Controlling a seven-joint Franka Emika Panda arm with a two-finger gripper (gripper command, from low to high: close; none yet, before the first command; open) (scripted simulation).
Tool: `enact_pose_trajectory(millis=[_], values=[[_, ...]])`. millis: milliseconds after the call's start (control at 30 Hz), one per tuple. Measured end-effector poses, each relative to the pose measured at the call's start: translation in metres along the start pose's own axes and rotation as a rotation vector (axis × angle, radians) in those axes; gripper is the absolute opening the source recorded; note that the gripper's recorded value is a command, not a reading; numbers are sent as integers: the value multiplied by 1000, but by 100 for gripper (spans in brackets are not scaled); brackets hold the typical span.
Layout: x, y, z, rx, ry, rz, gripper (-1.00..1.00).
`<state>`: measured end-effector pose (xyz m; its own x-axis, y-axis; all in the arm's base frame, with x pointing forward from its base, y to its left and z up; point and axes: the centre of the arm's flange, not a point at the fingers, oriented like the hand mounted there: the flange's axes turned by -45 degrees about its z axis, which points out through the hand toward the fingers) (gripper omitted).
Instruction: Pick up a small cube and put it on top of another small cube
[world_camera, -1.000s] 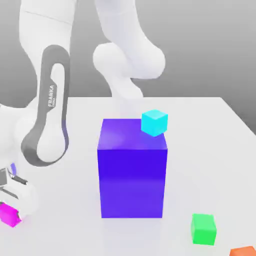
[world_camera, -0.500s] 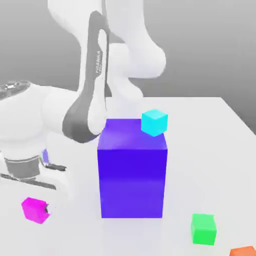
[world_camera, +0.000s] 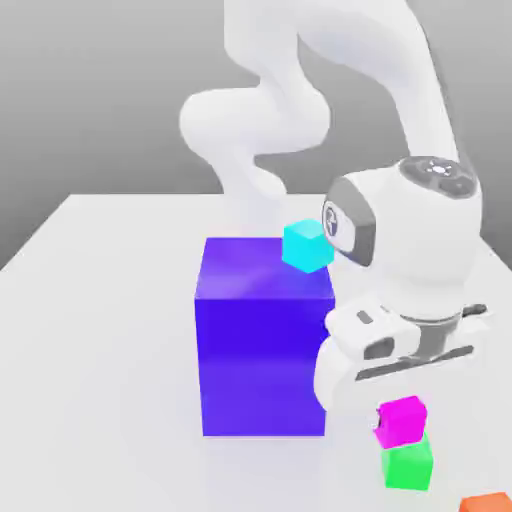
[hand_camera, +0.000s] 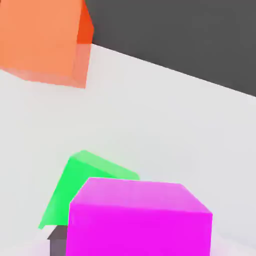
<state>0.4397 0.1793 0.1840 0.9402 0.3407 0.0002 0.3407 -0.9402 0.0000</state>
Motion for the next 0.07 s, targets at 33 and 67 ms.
enact_pose_trajectory(millis=[33, 67], values=[[0, 0, 0, 0, 0, 0, 100], [0, 0, 0, 0, 0, 0, 100]])
